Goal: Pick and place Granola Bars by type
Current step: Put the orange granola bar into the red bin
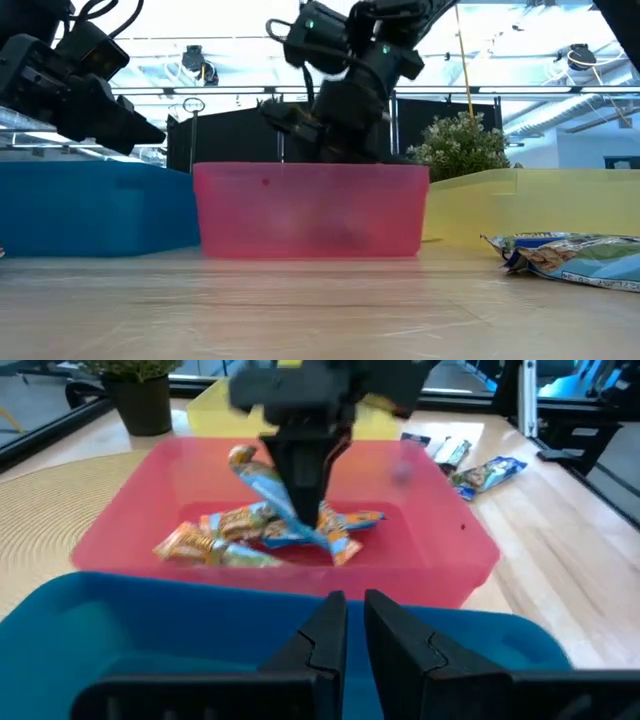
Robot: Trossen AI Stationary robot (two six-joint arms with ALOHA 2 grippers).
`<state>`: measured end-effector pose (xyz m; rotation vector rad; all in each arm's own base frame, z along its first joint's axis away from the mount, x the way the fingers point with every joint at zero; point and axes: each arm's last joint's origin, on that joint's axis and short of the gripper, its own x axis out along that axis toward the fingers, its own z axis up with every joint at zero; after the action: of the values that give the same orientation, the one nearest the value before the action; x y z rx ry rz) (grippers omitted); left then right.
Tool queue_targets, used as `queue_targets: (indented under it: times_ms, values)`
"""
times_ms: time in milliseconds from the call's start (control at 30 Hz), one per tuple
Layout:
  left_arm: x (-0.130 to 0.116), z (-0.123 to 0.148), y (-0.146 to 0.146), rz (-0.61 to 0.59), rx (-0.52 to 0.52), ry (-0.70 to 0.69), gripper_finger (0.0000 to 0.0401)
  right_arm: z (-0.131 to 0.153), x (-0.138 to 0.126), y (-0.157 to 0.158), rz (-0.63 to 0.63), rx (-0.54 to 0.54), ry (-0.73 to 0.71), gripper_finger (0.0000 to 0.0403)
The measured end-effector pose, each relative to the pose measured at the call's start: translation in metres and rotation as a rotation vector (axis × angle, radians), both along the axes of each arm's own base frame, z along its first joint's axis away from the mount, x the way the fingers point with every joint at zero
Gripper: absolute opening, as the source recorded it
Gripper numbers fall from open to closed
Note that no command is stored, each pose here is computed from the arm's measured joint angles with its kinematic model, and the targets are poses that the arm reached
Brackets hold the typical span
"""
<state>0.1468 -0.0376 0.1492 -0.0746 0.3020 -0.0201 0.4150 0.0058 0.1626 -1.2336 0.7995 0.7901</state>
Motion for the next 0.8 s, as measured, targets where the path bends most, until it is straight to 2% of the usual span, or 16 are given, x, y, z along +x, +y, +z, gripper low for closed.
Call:
queue_targets:
  times_ms: [267,567,667,800]
  values:
    - [0.0,0.0,-0.001,-0.004,-0.001,-0.002,0.0047,-0.003,-0.001,-0.001,-0.05,-0.094,0.01,0.0082]
    - [-0.001,0.0,-0.002,0.001,-0.021,0.0,0.0047,-0.002,-0.001,0.014,0.09,-0.187,-0.004,0.0155]
    - [-0.001,0.0,-0.002,0.003,-0.027,0.0,0.0047,0.001,0.0,0.015,0.059,-0.192,-0.027,0.0175]
    - [-0.001,0.0,-0.002,0.004,-0.027,0.003,0.0047,0.01,-0.004,0.012,-0.02,-0.249,-0.03,0.0187]
